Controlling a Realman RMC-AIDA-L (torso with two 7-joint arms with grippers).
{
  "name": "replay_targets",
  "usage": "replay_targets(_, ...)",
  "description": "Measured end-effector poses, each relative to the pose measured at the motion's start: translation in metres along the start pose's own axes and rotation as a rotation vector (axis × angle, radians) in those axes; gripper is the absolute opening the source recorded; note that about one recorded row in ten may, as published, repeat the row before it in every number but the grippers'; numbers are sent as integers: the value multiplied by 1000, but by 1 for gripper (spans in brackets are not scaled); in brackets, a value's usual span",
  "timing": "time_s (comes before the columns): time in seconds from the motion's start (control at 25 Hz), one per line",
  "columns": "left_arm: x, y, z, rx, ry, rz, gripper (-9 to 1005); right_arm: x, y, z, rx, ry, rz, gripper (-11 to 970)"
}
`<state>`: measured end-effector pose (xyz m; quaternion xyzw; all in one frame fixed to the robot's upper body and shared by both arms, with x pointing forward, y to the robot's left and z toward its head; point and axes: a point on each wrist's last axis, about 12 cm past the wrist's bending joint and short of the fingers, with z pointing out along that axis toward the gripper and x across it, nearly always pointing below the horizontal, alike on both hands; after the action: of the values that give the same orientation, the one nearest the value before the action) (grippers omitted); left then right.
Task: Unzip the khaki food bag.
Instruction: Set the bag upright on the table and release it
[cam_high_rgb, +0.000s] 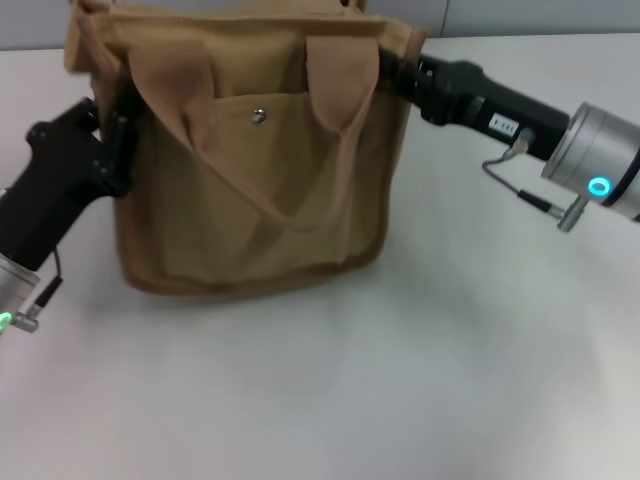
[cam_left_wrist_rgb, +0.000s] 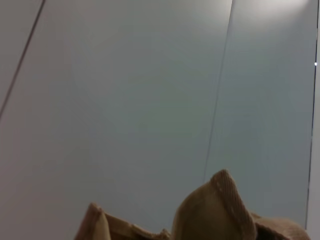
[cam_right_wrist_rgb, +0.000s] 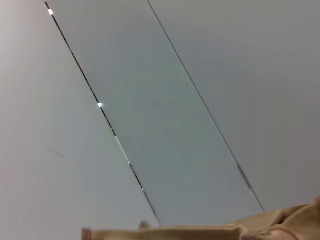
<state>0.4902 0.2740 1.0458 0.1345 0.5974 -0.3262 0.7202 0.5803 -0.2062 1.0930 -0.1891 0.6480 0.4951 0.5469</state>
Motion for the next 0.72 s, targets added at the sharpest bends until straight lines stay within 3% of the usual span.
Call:
replay_targets(0.12, 2, -2, 1, 15, 14, -6, 87, -3, -2, -2, 10, -2, -17, 77)
replay_targets(0.32, 12, -19, 8, 168, 111, -94, 87, 0, -8, -28, 77, -19, -42, 45)
replay_targets(0.4, 13, -23, 7, 203, 123, -105, 105, 4, -11, -43, 127, -55, -32, 81)
replay_targets(0.6, 3, -26, -6, 267, 73, -98, 195, 4, -6, -67, 122, -103, -37, 172)
replay_targets(0.72, -6, -24, -17, 280, 37, -76, 249, 1, -2, -78, 106, -153, -38, 300)
